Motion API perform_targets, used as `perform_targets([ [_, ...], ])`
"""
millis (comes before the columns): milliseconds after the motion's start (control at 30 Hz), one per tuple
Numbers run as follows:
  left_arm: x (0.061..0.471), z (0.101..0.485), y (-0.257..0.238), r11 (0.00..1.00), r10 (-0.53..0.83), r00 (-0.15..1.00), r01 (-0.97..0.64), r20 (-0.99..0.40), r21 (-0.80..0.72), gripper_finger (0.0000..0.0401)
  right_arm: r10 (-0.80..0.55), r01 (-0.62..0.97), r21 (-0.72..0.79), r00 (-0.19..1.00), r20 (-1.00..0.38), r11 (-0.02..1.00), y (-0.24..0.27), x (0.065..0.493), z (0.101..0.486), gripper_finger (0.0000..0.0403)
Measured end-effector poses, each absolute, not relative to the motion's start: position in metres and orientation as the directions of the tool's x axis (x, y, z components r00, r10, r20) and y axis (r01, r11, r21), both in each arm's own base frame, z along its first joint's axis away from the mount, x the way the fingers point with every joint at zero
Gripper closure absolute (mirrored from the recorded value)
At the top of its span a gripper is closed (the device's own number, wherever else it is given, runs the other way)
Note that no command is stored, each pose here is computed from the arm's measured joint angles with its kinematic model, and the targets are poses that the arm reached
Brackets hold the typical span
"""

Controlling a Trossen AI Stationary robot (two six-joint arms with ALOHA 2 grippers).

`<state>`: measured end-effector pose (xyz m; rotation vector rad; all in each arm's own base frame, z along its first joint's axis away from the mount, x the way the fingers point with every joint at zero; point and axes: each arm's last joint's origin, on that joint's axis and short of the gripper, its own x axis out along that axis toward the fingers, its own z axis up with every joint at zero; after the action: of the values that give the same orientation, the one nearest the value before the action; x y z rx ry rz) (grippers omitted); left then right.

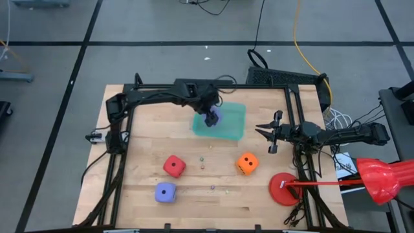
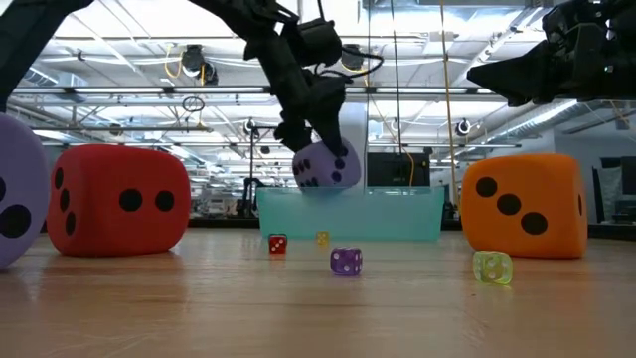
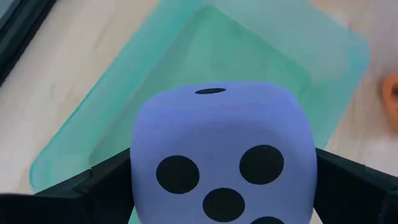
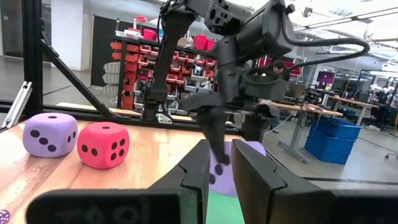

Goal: Pick & Place Dice
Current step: Put the top large purple dice into the blue bin

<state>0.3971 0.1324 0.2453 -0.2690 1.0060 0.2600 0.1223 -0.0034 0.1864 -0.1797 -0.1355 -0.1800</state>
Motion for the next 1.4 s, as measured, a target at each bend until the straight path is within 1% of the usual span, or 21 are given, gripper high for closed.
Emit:
perform_targets([
  [100,0.4,0.247,0.126,0.973,0.127,0.513,-0.23,-0.849,0.006,0.0006,-0.166,0.19,-0.165,0.975,0.149,0.968,-0.003,0.122,0.186,0.0344],
  [167,0.402,0.248,0.123,0.977,0.167,0.516,-0.2,-0.84,0.071,0.0006,-0.165,0.189,-0.165,0.975,0.149,0.968,-0.003,0.122,0.186,0.0344],
  [233,0.403,0.248,0.119,0.977,0.189,0.504,-0.182,-0.843,0.11,0.0003,-0.166,0.189,-0.166,0.975,0.145,0.968,-0.003,0.122,0.186,0.0344],
  [333,0.403,0.244,0.114,0.981,0.186,0.477,-0.146,-0.859,0.131,0.0002,-0.166,0.189,-0.165,0.975,0.147,0.968,-0.003,0.122,0.186,0.0344],
  [433,0.403,0.24,0.112,0.982,0.169,0.459,-0.151,-0.872,0.11,0.0002,-0.166,0.19,-0.165,0.975,0.149,0.968,-0.003,0.122,0.186,0.0344],
  [533,0.404,0.242,0.113,0.983,0.141,0.479,-0.17,-0.866,0.066,0.0002,-0.166,0.19,-0.164,0.975,0.149,0.968,-0.003,0.122,0.186,0.0344],
  [667,0.402,0.241,0.116,0.972,0.114,0.483,-0.237,-0.868,-0.004,0.0001,-0.166,0.188,-0.148,0.975,0.149,0.971,-0.003,0.122,0.186,0.0344],
  [900,0.401,0.241,0.117,0.95,0.136,0.464,-0.311,-0.875,-0.017,0.0001,-0.165,0.187,-0.147,0.975,0.149,0.971,-0.003,0.122,0.186,0.0344],
  [1000,0.399,0.24,0.118,0.944,0.121,0.454,-0.328,-0.883,-0.04,0.0001,-0.166,0.188,-0.147,0.975,0.149,0.971,-0.003,0.122,0.186,0.0344],
  [1100,0.397,0.24,0.126,0.922,0.094,0.46,-0.374,-0.883,-0.097,0.0001,-0.165,0.187,-0.147,0.975,0.149,0.971,-0.003,0.122,0.186,0.0344],
  [1167,0.396,0.24,0.127,0.939,0.081,0.463,-0.333,-0.883,-0.088,0.0001,-0.166,0.187,-0.148,0.975,0.145,0.971,-0.003,0.122,0.186,0.0344],
  [1300,0.399,0.239,0.111,0.984,0.118,0.436,-0.169,-0.892,0.048,0.0001,-0.17,0.188,-0.202,0.98,0.105,0.961,-0.004,0.124,0.182,0.0344],
  [1400,0.403,0.24,0.102,0.984,0.173,0.438,-0.104,-0.882,0.141,0.0001,-0.186,0.199,-0.244,0.98,0.075,0.949,-0.005,0.127,0.179,0.0344],
])
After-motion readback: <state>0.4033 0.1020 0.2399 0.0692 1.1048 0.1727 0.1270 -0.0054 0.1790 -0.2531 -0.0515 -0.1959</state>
